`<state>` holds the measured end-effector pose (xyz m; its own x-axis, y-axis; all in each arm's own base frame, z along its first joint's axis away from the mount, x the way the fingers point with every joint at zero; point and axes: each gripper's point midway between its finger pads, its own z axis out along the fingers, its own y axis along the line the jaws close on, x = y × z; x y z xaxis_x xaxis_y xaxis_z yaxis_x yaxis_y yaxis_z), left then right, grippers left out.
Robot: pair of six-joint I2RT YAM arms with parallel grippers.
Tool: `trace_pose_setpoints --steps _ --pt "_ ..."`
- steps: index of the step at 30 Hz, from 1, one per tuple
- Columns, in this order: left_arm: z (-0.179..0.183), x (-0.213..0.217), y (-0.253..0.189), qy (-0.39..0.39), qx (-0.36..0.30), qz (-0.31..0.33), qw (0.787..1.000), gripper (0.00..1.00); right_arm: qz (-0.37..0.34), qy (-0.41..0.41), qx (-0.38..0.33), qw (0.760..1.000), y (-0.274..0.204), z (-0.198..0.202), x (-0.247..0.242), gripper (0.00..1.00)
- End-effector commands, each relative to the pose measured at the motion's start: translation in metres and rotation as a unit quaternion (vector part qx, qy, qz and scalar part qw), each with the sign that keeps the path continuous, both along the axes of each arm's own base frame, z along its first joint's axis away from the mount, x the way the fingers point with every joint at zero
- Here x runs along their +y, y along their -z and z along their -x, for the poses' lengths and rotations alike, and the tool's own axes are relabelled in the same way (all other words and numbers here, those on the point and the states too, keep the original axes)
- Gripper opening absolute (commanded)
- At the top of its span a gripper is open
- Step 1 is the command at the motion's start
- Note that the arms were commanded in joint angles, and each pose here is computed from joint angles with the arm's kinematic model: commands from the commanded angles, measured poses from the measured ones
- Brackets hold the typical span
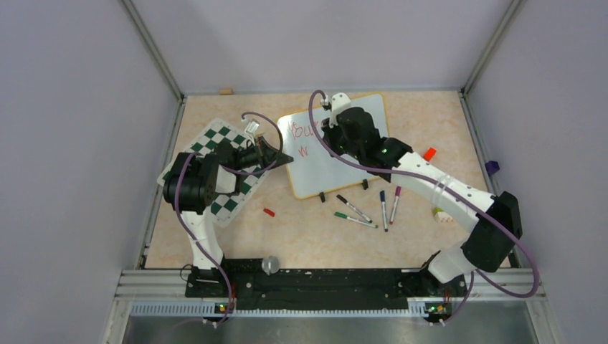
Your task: Write a sentence on the whiteboard
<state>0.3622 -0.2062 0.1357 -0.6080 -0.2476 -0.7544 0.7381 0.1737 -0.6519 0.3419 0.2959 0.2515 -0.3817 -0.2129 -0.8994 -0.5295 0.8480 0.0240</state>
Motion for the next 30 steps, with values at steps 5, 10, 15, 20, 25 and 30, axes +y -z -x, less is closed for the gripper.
trace_pose_setpoints --steps 5,10,15,20,25,30 --pt "-0.006 0.004 -0.025 -0.010 -0.085 -0.001 0.996 0.00 -0.019 0.004 -0.005 1.000 -0.008 -0.010 0.006 0.00" --pt "-0.005 0.004 -0.024 -0.011 -0.084 -0.001 0.996 0.00 -0.016 -0.001 0.003 1.000 0.000 -0.009 0.008 0.00" --pt "-0.005 0.004 -0.024 -0.012 -0.085 0.000 0.996 0.00 -0.015 -0.005 0.009 1.000 0.007 -0.010 0.011 0.00" --pt "-0.005 0.004 -0.024 -0.010 -0.085 -0.001 0.996 0.00 -0.016 -0.007 0.014 1.000 0.012 -0.012 0.015 0.00" --pt "-0.005 0.004 -0.025 -0.010 -0.085 0.000 0.996 0.00 -0.016 -0.010 0.017 1.000 0.016 -0.013 0.019 0.00" --pt "-0.005 0.004 -0.024 -0.010 -0.086 -0.001 0.996 0.00 -0.016 -0.011 0.019 1.000 0.019 -0.015 0.021 0.00"
